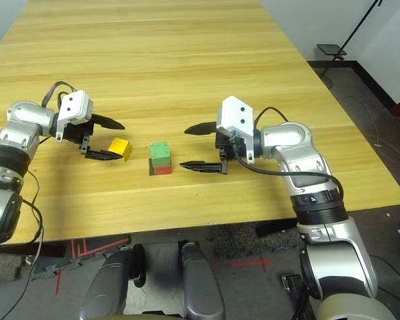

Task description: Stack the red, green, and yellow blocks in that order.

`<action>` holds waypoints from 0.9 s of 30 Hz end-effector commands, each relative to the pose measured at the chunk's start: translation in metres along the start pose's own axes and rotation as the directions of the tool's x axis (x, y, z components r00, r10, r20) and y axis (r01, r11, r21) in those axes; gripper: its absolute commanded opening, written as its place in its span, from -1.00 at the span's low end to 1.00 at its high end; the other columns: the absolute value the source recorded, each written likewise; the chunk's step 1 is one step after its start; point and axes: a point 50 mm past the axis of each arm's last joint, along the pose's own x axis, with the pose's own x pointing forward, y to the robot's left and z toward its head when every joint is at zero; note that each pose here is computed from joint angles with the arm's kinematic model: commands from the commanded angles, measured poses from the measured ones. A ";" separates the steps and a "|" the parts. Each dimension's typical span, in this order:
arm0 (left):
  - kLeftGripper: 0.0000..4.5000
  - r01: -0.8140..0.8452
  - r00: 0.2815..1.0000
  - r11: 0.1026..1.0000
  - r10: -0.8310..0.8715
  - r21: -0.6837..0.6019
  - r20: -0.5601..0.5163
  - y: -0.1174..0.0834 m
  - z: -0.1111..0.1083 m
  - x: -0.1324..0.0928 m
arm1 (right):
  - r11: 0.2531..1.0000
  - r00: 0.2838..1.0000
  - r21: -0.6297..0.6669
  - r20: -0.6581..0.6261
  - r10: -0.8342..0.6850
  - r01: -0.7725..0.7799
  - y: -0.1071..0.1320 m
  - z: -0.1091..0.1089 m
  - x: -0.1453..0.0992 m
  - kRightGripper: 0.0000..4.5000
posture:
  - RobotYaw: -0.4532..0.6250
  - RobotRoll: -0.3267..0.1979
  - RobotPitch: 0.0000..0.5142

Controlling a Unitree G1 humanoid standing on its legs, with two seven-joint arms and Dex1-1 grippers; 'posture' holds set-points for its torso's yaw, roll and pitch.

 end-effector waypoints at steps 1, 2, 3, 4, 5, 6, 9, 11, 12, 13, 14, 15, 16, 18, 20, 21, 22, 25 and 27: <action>0.98 0.028 0.998 1.000 -0.027 0.014 -0.059 -0.004 -0.009 0.000 | 1.000 1.000 0.008 -0.002 0.005 -0.005 0.003 -0.001 0.000 1.00 | 0.13 0.30 -0.29; 0.98 0.033 0.997 0.999 -0.033 0.008 -0.064 -0.005 -0.011 0.000 | 1.000 1.000 0.009 -0.003 0.003 -0.003 0.004 -0.001 -0.001 1.00 | 0.12 0.29 -0.27; 0.98 0.032 0.997 0.999 -0.031 0.005 -0.070 -0.006 -0.012 0.000 | 1.000 1.000 0.009 -0.004 0.002 -0.002 0.004 -0.001 -0.001 1.00 | 0.11 0.28 -0.26; 0.98 0.028 0.997 1.000 -0.027 0.007 -0.075 -0.006 -0.013 0.000 | 1.000 1.000 0.010 -0.004 0.001 -0.001 0.004 -0.001 -0.001 1.00 | 0.11 0.28 -0.26; 0.98 0.025 0.997 1.000 -0.024 0.004 -0.076 -0.006 -0.013 0.000 | 1.000 1.000 0.011 -0.004 0.001 -0.001 0.005 -0.001 -0.002 1.00 | 0.11 0.28 -0.26; 0.98 0.023 0.997 1.000 -0.023 0.002 -0.077 -0.006 -0.014 0.000 | 1.000 1.000 0.012 -0.005 0.000 0.000 0.005 -0.001 -0.002 1.00 | 0.11 0.28 -0.26; 0.98 0.015 0.997 1.000 -0.015 -0.002 -0.079 -0.006 -0.015 0.001 | 1.000 1.000 0.014 -0.006 0.001 -0.001 0.006 0.000 -0.002 1.00 | 0.10 0.27 -0.25; 0.81 0.010 0.997 1.000 -0.010 -0.007 -0.078 -0.006 -0.015 0.004 | 1.000 1.000 0.016 -0.006 0.001 -0.001 0.006 0.000 -0.002 1.00 | 0.10 0.26 -0.24; 0.71 0.008 0.997 1.000 -0.009 -0.011 -0.075 -0.006 -0.015 0.005 | 1.000 1.000 0.016 -0.006 0.001 -0.001 0.006 0.001 -0.002 1.00 | 0.10 0.26 -0.24; 0.54 0.006 0.997 1.000 -0.007 -0.016 -0.073 -0.006 -0.015 0.005 | 1.000 1.000 0.016 -0.006 0.001 -0.001 0.006 0.001 -0.002 1.00 | 0.10 0.26 -0.24; 0.41 0.004 0.997 1.000 -0.005 -0.018 -0.074 -0.006 -0.016 0.006 | 1.000 1.000 0.016 -0.006 0.001 -0.001 0.006 0.001 -0.002 1.00 | 0.10 0.26 -0.23; 0.22 0.002 0.997 1.000 -0.004 -0.019 -0.075 -0.006 -0.016 0.007 | 1.000 1.000 0.016 -0.006 0.001 -0.001 0.006 0.001 -0.002 1.00 | 0.10 0.26 -0.23; 0.08 0.001 0.997 1.000 -0.003 -0.022 -0.075 -0.006 -0.016 0.007 | 1.000 1.000 0.017 -0.005 0.001 -0.001 0.006 0.001 -0.001 1.00 | 0.10 0.26 -0.23; -0.09 -0.001 0.997 1.000 -0.001 -0.026 -0.074 -0.006 -0.016 0.008 | 1.000 1.000 0.018 -0.005 0.001 0.000 0.006 0.001 0.000 1.00 | 0.11 0.27 -0.22; -0.09 -0.003 0.997 1.000 0.001 -0.026 -0.072 -0.006 -0.016 0.008 | 1.000 1.000 0.019 -0.003 0.001 -0.001 0.007 0.001 0.001 1.00 | 0.11 0.27 -0.22; -0.09 -0.004 0.997 1.000 0.002 -0.026 -0.073 -0.006 -0.016 0.008 | 1.000 1.000 0.019 -0.002 0.002 -0.002 0.007 0.001 0.001 1.00 | 0.11 0.27 -0.22; -0.09 -0.005 0.997 1.000 0.003 -0.026 -0.073 -0.006 -0.016 0.008 | 1.000 1.000 0.020 -0.002 0.002 -0.002 0.007 0.001 0.001 1.00 | 0.11 0.28 -0.22; -0.09 -0.026 0.997 0.999 0.024 -0.030 -0.077 -0.004 -0.016 0.004 | 1.000 1.000 0.021 -0.001 0.001 -0.001 0.007 0.001 0.001 1.00 | 0.11 0.28 -0.22; -0.09 -0.060 0.995 0.997 0.057 -0.040 -0.083 -0.001 -0.016 -0.003 | 1.000 1.000 0.022 -0.001 0.000 0.000 0.007 0.000 0.001 1.00 | 0.12 0.29 -0.22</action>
